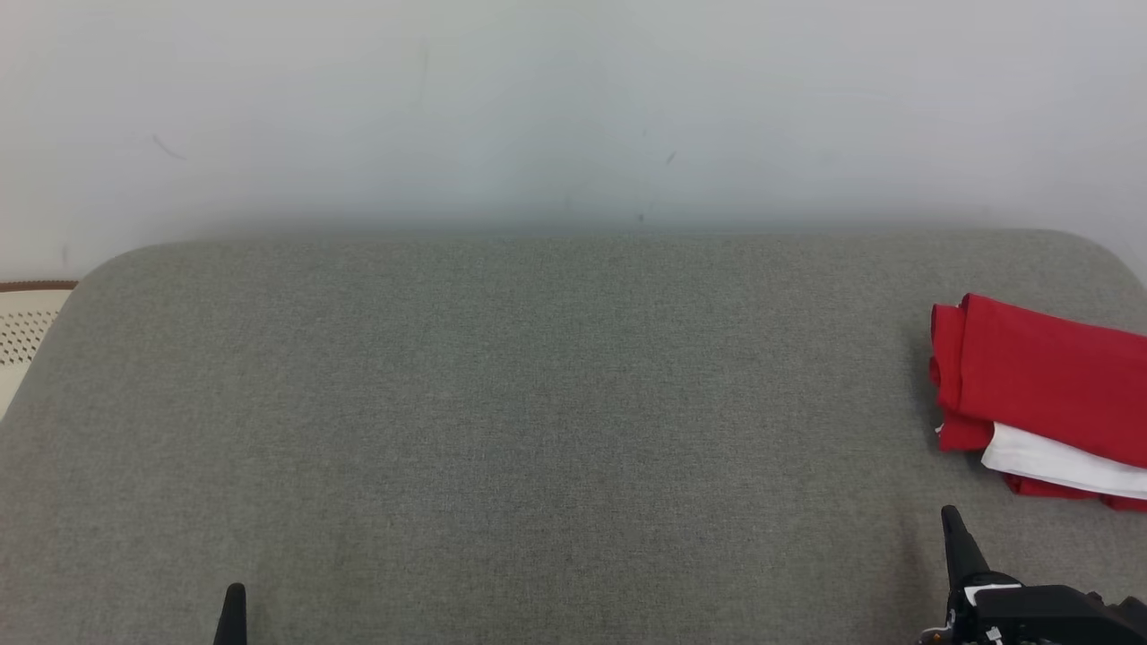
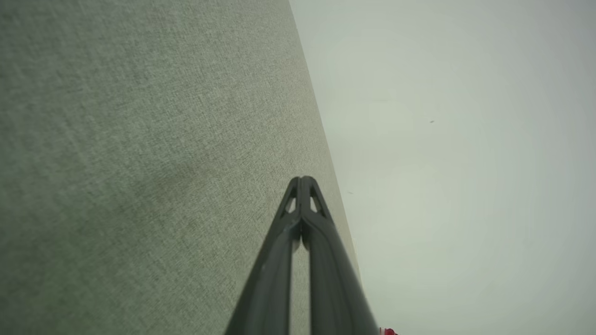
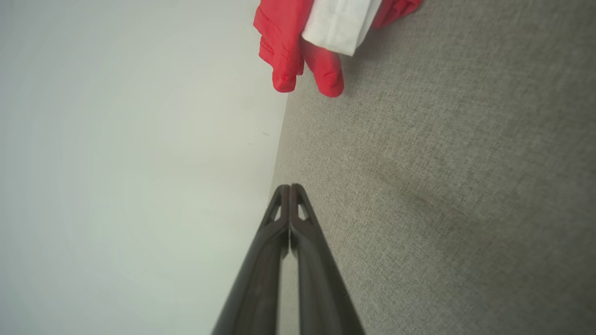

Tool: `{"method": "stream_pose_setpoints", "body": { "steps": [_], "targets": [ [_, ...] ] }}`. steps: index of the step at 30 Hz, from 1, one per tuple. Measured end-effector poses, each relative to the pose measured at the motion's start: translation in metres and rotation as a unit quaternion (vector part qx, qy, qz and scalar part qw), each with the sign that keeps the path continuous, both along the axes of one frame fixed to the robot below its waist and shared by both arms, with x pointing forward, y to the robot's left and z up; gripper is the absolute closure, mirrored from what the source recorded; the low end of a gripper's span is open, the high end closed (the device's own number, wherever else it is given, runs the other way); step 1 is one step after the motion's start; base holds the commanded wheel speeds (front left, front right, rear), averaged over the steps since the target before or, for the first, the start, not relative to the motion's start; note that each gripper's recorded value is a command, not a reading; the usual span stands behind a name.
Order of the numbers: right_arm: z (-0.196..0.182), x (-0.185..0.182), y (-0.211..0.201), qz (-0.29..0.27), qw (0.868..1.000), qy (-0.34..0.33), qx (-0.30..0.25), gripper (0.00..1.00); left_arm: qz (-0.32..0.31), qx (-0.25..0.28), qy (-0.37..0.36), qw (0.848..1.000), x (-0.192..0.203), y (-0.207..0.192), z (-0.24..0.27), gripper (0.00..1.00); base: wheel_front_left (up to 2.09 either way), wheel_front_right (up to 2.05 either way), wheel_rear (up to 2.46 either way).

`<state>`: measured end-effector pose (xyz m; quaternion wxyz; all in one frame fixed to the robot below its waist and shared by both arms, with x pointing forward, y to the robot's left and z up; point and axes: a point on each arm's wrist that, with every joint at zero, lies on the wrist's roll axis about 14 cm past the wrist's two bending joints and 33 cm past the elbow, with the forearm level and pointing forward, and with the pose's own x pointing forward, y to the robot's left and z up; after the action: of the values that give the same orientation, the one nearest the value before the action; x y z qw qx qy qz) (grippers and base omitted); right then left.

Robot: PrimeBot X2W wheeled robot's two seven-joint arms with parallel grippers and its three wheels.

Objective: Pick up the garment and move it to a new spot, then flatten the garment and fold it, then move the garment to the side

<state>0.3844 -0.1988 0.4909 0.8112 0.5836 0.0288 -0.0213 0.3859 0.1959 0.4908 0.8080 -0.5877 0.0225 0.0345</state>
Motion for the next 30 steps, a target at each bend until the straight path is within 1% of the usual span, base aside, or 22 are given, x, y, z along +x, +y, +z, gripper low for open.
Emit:
{"method": "stream_pose_setpoints", "body": {
  "steps": [17, 30],
  "targets": [
    [0.007, 0.005, -0.001, -0.001, 0.997, -0.012, 0.076, 1.00, -0.001, -0.076, -0.018, 0.997, 0.003, 0.001, 0.007, 1.00, 0.00, 0.00, 0.00],
    [0.014, 0.010, -0.002, -0.002, 0.992, -0.025, 0.123, 1.00, -0.002, -0.120, -0.026, 0.992, 0.003, 0.002, 0.010, 1.00, 0.00, 0.00, 0.00]
  ]
}}
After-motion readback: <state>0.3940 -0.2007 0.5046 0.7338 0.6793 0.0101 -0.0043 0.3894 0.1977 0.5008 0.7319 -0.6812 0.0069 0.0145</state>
